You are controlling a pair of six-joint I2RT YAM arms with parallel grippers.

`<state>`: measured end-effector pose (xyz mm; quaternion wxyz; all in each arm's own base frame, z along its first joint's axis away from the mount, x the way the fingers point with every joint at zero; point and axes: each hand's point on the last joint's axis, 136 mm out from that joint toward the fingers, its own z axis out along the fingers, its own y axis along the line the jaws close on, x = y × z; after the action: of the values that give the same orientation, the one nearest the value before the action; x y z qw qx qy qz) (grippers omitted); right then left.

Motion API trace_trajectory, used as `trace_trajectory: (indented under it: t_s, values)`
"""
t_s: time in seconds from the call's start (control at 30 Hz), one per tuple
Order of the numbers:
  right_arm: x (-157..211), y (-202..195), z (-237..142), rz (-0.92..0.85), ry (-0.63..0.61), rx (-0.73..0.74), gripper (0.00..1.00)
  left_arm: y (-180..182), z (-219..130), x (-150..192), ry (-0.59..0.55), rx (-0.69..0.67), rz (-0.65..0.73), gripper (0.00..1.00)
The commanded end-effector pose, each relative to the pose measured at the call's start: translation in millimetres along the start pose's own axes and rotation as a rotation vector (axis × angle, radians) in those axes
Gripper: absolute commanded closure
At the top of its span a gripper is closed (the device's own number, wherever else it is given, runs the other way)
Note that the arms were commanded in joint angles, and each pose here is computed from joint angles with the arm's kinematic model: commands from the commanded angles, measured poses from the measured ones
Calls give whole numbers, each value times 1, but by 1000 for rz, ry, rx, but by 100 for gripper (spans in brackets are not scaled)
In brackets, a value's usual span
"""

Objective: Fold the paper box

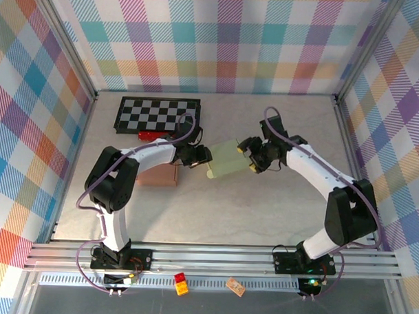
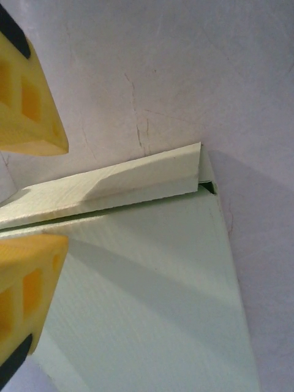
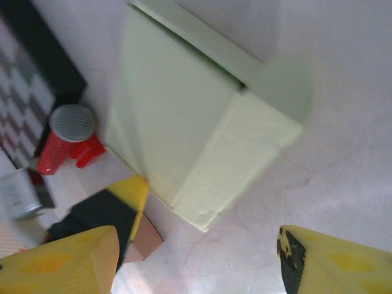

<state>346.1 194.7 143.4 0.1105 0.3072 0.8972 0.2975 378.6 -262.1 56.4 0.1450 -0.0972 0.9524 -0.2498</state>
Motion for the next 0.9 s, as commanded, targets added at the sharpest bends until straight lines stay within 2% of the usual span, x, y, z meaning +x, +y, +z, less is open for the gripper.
trace_trajectory:
  t_s: [0.0, 0.17, 0.27, 0.43, 0.6, 0.87]
  values:
    - [-19, -9, 2, -240, 34, 34, 30, -6, 4, -6, -8, 39, 10, 66]
    - [-35, 3, 21, -443, 133, -7, 31, -7, 8, -3, -2, 58, 21, 74]
    - [-44, 6, 35, -500, 189, -21, 31, -6, 10, -2, -1, 66, 26, 78]
    - [-55, 3, 59, -485, 284, -90, 30, -2, 12, 1, 10, 57, 33, 80]
    - [-55, -6, 79, -462, 348, -97, 29, 6, 11, 2, 15, 47, 32, 79]
    - [-47, -4, 89, -452, 411, -173, 27, 16, 12, 3, 18, 46, 35, 81]
